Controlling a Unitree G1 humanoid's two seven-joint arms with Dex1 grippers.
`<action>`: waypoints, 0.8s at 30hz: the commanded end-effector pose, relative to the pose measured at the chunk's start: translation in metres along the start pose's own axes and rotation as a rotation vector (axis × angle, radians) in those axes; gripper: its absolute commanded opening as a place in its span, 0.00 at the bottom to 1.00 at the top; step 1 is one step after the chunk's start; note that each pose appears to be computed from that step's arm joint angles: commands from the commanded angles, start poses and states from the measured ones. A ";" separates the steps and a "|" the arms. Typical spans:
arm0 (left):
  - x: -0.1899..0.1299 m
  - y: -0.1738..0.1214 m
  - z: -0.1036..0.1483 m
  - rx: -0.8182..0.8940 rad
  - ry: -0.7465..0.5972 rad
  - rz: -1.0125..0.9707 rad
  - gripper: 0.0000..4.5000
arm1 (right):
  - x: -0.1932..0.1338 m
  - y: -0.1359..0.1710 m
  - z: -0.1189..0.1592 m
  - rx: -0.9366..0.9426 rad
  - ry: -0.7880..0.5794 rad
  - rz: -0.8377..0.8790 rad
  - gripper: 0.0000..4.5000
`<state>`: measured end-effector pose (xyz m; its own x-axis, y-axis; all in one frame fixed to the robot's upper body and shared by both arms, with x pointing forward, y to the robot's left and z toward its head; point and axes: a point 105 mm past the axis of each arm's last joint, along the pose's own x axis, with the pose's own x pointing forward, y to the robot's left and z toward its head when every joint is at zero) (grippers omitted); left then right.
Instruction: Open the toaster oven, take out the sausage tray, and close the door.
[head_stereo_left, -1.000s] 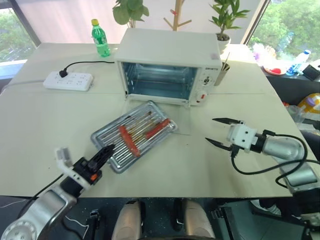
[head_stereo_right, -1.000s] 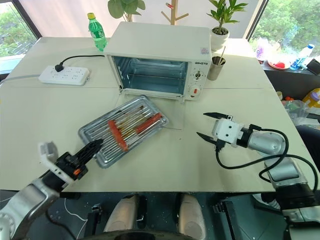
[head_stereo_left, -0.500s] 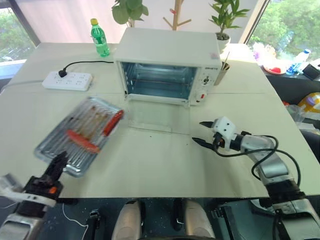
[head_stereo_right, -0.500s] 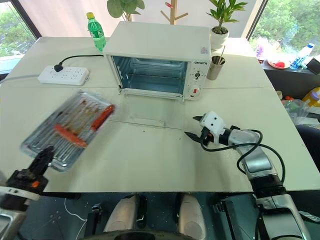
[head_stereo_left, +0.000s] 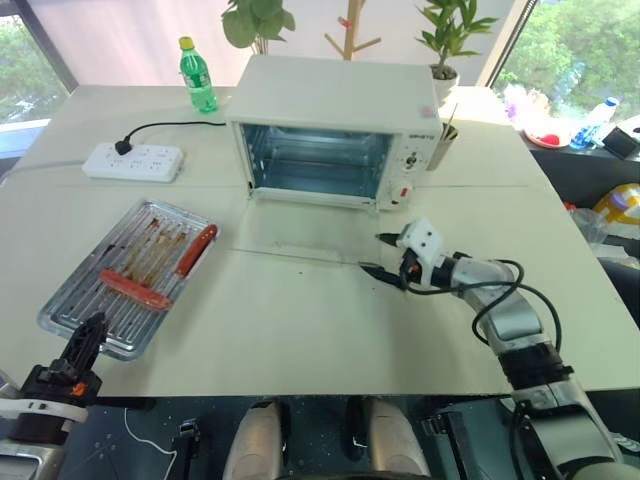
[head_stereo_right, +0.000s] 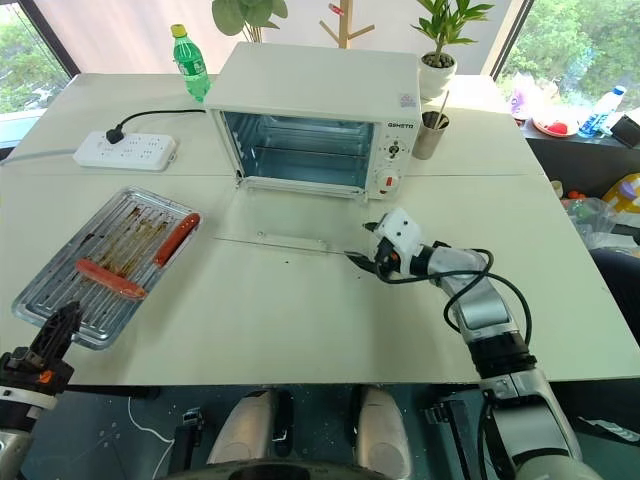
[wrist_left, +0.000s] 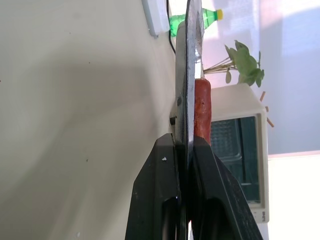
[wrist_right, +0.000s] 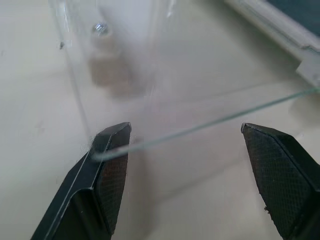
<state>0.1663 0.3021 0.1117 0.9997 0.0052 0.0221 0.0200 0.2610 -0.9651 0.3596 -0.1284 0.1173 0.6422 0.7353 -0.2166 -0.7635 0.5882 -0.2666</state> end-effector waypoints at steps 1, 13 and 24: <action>-0.001 -0.010 0.008 0.021 -0.013 -0.044 0.00 | -0.004 -0.030 0.059 -0.014 -0.165 -0.095 0.80; 0.007 -0.010 -0.022 0.021 0.176 -0.037 0.00 | -0.021 -0.003 0.046 -0.048 -0.099 0.008 0.80; 0.035 -0.022 -0.076 0.085 0.685 -0.110 0.00 | -0.077 0.027 0.036 -0.032 0.005 0.214 0.80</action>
<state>0.1996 0.2298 0.1081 0.8100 -0.5755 -0.1123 0.1051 0.3309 -0.9378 0.2944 -0.1569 0.1417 0.4805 0.8191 -0.3133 -0.8762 0.4327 -0.2124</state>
